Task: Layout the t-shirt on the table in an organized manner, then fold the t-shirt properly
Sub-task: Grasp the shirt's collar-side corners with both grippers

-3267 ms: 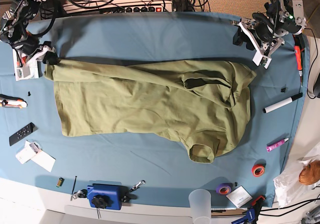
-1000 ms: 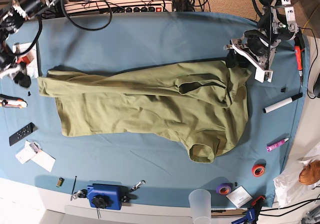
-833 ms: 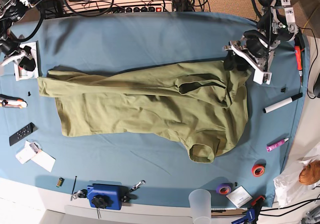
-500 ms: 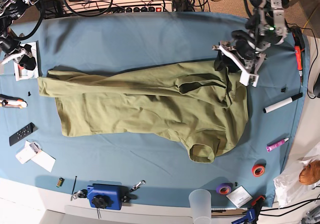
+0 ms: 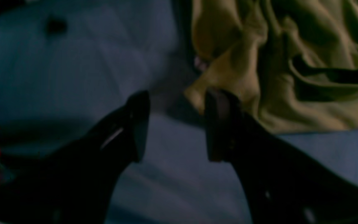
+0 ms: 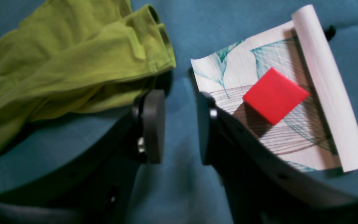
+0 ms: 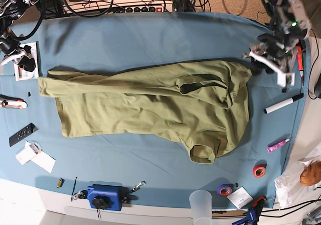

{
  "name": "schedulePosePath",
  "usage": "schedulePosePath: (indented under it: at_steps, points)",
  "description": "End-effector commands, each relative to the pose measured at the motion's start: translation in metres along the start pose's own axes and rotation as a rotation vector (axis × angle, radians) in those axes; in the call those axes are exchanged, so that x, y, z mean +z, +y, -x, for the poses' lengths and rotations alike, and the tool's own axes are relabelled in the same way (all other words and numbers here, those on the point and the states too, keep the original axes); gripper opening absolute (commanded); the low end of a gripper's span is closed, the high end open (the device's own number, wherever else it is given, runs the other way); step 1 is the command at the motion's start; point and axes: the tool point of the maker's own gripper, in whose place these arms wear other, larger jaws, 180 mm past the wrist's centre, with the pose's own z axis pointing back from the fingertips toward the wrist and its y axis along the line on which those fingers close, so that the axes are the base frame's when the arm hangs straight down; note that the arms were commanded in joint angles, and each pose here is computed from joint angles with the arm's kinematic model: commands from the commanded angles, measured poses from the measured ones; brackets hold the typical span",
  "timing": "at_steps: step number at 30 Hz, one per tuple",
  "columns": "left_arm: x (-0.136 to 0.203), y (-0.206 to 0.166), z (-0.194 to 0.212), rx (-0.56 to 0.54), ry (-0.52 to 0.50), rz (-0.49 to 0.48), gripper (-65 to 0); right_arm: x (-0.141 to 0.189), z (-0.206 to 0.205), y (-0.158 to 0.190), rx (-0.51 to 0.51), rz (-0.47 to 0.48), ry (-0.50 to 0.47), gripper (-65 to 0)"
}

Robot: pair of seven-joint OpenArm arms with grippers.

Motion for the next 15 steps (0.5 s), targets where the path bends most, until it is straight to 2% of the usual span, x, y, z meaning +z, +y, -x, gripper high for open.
schedulePosePath:
  at_steps: [1,10,15]
  points:
    - [0.001,-0.004,-0.002,0.007,-0.015,0.042,-36.7,0.007,-0.021,-0.001,0.031,0.003,-0.054,-46.6]
    - [-0.025,-0.018,0.022,0.195,0.015,0.261,-36.7,0.007,-0.015,-0.001,0.031,0.003,-0.022,-46.6]
    - [-0.041,-0.018,0.024,0.256,0.021,0.296,-36.7,0.007,-0.014,-0.001,0.03,0.003,-0.019,-46.6]
